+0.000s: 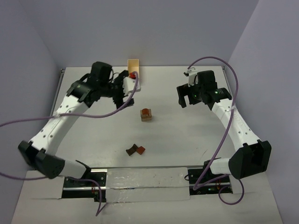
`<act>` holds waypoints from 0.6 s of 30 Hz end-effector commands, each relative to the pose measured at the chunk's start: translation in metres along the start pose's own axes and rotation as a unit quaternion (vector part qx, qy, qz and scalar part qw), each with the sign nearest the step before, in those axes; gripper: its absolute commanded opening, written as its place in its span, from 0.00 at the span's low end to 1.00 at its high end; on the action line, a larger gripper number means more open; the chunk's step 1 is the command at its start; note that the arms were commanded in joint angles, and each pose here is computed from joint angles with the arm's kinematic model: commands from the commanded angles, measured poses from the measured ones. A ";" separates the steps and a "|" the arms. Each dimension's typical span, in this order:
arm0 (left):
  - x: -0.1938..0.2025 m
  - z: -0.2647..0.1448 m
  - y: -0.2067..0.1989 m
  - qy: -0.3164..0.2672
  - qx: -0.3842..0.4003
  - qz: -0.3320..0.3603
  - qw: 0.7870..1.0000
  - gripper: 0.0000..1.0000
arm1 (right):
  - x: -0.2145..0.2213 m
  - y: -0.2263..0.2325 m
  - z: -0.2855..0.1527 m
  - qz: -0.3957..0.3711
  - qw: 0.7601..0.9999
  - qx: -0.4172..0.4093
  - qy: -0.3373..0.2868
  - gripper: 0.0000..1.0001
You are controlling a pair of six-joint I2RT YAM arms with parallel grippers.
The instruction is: Build the wood block tower
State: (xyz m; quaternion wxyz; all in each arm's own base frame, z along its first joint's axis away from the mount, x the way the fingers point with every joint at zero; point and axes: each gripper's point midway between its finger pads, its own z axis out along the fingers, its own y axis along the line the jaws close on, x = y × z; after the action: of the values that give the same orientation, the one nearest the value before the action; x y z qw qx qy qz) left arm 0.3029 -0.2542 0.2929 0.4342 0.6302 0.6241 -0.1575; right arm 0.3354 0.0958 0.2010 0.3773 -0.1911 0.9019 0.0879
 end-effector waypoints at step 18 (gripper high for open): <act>0.144 0.020 -0.224 0.061 0.329 0.236 0.912 0.95 | 0.006 0.017 -0.016 -0.011 0.999 -0.043 -0.015 0.99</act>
State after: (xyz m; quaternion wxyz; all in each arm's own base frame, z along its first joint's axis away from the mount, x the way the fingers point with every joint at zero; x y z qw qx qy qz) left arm 0.1276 -0.1950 0.1093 0.1951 0.8308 0.4736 -0.2178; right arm 0.3223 0.1048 0.2019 0.3775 -0.2053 0.8951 0.1186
